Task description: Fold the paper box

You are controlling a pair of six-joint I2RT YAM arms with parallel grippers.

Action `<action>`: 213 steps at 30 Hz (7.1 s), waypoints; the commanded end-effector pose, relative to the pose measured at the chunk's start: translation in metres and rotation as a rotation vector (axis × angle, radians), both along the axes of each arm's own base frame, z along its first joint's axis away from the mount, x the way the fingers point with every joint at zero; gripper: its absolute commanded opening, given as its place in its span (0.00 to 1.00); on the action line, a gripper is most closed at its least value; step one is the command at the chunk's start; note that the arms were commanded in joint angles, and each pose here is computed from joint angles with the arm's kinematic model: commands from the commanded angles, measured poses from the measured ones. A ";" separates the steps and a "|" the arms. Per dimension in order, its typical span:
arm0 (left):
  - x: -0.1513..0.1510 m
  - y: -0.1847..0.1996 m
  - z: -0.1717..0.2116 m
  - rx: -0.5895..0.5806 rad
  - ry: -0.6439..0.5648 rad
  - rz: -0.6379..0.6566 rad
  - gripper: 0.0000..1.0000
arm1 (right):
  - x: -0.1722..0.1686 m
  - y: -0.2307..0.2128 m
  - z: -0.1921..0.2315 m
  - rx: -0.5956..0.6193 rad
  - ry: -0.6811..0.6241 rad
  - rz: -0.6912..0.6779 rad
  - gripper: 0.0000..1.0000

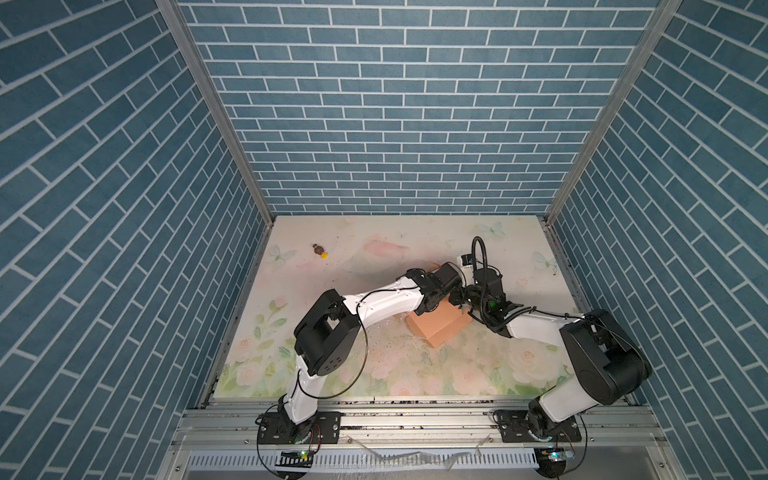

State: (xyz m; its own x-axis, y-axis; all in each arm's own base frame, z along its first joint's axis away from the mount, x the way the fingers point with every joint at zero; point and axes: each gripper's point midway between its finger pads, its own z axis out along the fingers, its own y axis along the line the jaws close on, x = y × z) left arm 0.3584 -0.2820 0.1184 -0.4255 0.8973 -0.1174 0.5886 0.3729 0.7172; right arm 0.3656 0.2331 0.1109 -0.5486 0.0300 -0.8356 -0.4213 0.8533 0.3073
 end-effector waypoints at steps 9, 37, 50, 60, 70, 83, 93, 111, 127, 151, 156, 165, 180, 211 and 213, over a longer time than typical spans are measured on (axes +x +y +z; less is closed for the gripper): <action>-0.018 -0.003 0.001 -0.107 0.159 -0.002 0.06 | 0.024 -0.002 0.061 0.072 -0.036 -0.133 0.00; -0.016 -0.002 0.009 -0.060 0.108 0.018 0.06 | -0.009 -0.009 0.055 0.124 -0.037 -0.178 0.00; -0.025 -0.008 0.014 -0.009 0.073 -0.013 0.06 | -0.023 0.008 0.046 0.147 -0.078 -0.121 0.00; -0.028 -0.007 0.014 0.061 0.029 -0.035 0.06 | -0.037 0.015 0.027 0.117 -0.155 0.005 0.02; -0.037 -0.018 0.002 0.157 -0.011 -0.071 0.06 | -0.042 0.014 0.007 0.150 -0.153 0.007 0.04; -0.042 -0.021 0.000 0.178 -0.026 -0.095 0.06 | -0.050 -0.021 -0.006 0.090 -0.176 -0.054 0.31; -0.043 -0.022 -0.001 0.178 -0.023 -0.098 0.06 | -0.045 -0.065 0.003 0.105 -0.184 -0.130 0.41; -0.045 -0.023 0.005 0.167 -0.031 -0.103 0.06 | -0.029 -0.040 -0.030 0.131 -0.159 0.092 0.44; -0.045 -0.024 0.010 0.157 -0.036 -0.103 0.06 | -0.015 -0.014 -0.033 0.077 -0.210 0.199 0.43; -0.046 -0.023 0.010 0.156 -0.031 -0.105 0.06 | -0.029 0.000 -0.019 0.060 -0.287 0.244 0.52; -0.048 -0.023 0.008 0.152 -0.019 -0.110 0.06 | -0.030 -0.001 -0.016 0.098 -0.318 0.228 0.53; -0.048 -0.023 0.007 0.151 -0.015 -0.116 0.06 | -0.040 -0.009 -0.014 0.079 -0.353 0.222 0.54; -0.050 -0.023 0.007 0.154 -0.006 -0.114 0.06 | -0.034 -0.007 -0.019 0.043 -0.368 0.235 0.52; -0.050 -0.023 0.012 0.143 -0.012 -0.115 0.06 | -0.042 -0.018 -0.018 0.042 -0.357 0.199 0.55; -0.050 -0.023 0.011 0.147 -0.011 -0.114 0.06 | -0.042 -0.019 -0.018 0.053 -0.350 0.204 0.55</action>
State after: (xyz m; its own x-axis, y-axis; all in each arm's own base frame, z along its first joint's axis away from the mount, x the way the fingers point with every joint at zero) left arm 0.3146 -0.3046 0.1208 -0.3322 0.9430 0.0187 0.6040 0.1975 0.7722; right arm 0.3223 0.2164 0.0823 -0.2662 -0.0226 -0.9636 -0.6645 0.7285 0.1665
